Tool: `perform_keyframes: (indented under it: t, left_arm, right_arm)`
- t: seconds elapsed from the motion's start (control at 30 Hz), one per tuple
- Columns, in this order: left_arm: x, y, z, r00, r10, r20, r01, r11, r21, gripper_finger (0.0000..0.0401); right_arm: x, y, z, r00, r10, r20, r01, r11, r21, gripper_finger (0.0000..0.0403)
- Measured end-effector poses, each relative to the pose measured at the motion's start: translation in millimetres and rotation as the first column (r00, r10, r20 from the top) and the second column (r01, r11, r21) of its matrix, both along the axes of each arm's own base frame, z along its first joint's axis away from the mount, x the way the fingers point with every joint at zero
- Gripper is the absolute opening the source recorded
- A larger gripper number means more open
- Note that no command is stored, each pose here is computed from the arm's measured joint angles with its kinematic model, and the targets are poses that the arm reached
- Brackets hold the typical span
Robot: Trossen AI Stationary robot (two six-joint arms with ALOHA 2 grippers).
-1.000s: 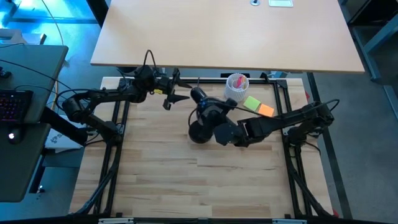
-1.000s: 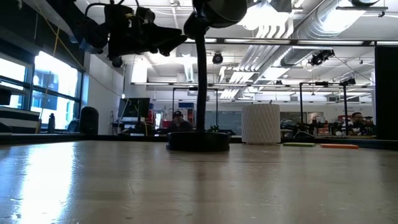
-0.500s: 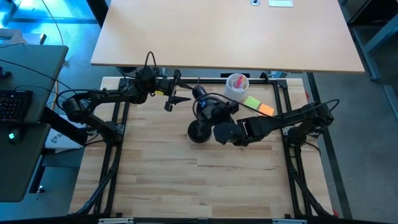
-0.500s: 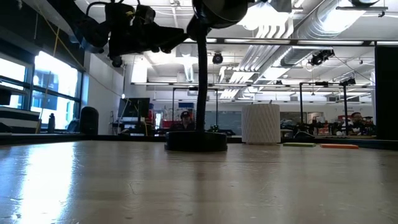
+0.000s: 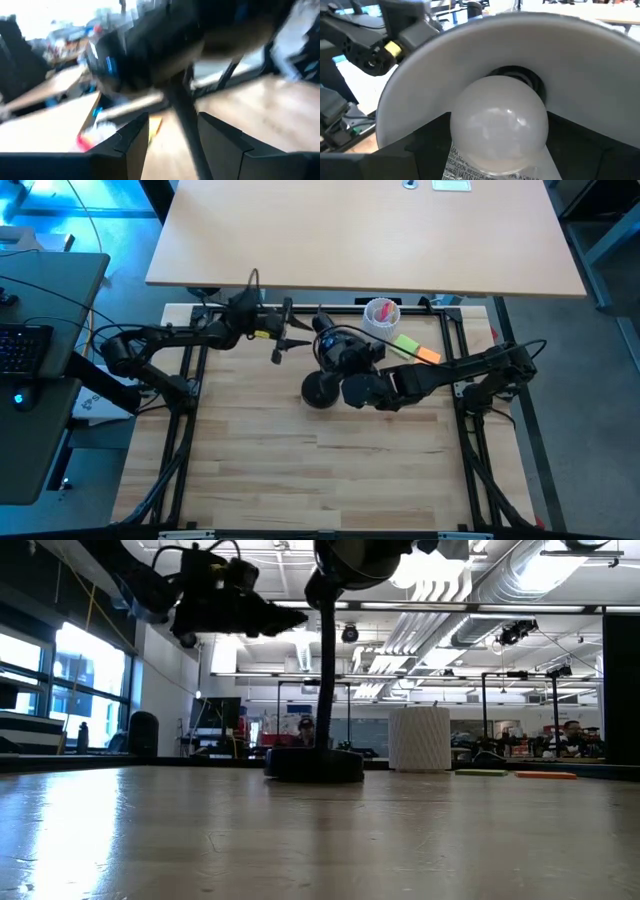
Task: Screw lightbulb
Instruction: Insert the lightbulb into the desk lamp
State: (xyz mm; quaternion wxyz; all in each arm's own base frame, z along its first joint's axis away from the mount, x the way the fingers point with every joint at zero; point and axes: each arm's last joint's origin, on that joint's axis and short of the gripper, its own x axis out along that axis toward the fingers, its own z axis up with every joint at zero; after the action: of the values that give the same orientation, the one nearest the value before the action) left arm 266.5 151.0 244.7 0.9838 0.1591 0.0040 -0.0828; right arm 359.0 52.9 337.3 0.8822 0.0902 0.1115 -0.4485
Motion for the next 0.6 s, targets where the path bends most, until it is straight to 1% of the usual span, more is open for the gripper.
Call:
perform_keyframes:
  t: [0.1, 0.2, 0.3, 0.37, 0.47, 0.53, 0.6]
  left_arm:
    - [6.8, -10.0, -9.5, 0.994, 0.071, -0.083, -0.069, 0.997, 0.027, 0.0161]
    - [14.3, -25.1, -14.7, 0.988, 0.081, -0.135, -0.077, 0.996, 0.038, 0.0161]
    - [21.4, -40.6, -14.7, 0.988, 0.068, -0.137, -0.062, 0.997, 0.048, 0.0161]
    - [25.2, -48.2, -13.9, 0.986, 0.103, -0.13, -0.095, 0.993, 0.071, 0.0161]
    - [29.8, -56.2, -11.8, 0.976, 0.19, -0.108, -0.181, 0.98, 0.085, 0.0161]
    - [32.1, -58.8, -10.9, 0.972, 0.217, -0.089, -0.21, 0.974, 0.086, 0.0161]
    - [32.5, -59.7, -10.9, 0.971, 0.224, -0.088, -0.216, 0.972, 0.087, 0.0161]
  right_arm:
    - [1.4, 0.4, 1.7, 1.0, 0.02, -0.015, -0.021, 1.0, -0.021, 0.0289]
    - [2.0, 0.4, 2.3, 0.999, 0.03, -0.029, -0.031, 0.999, -0.034, 0.0288]
    - [2.2, 0.5, 2.6, 0.999, 0.03, -0.028, -0.031, 0.999, -0.037, 0.0288]
    - [2.0, 0.3, 2.8, 0.999, 0.024, -0.028, -0.025, 0.999, -0.042, 0.0288]
    - [1.9, 0.2, 2.8, 0.999, 0.019, -0.03, -0.021, 0.999, -0.046, 0.0288]
    - [1.9, 0.0, 2.8, 0.999, 0.018, -0.031, -0.019, 0.999, -0.048, 0.0288]
    - [1.9, 0.0, 2.8, 0.999, 0.018, -0.03, -0.019, 0.999, -0.048, 0.0288]
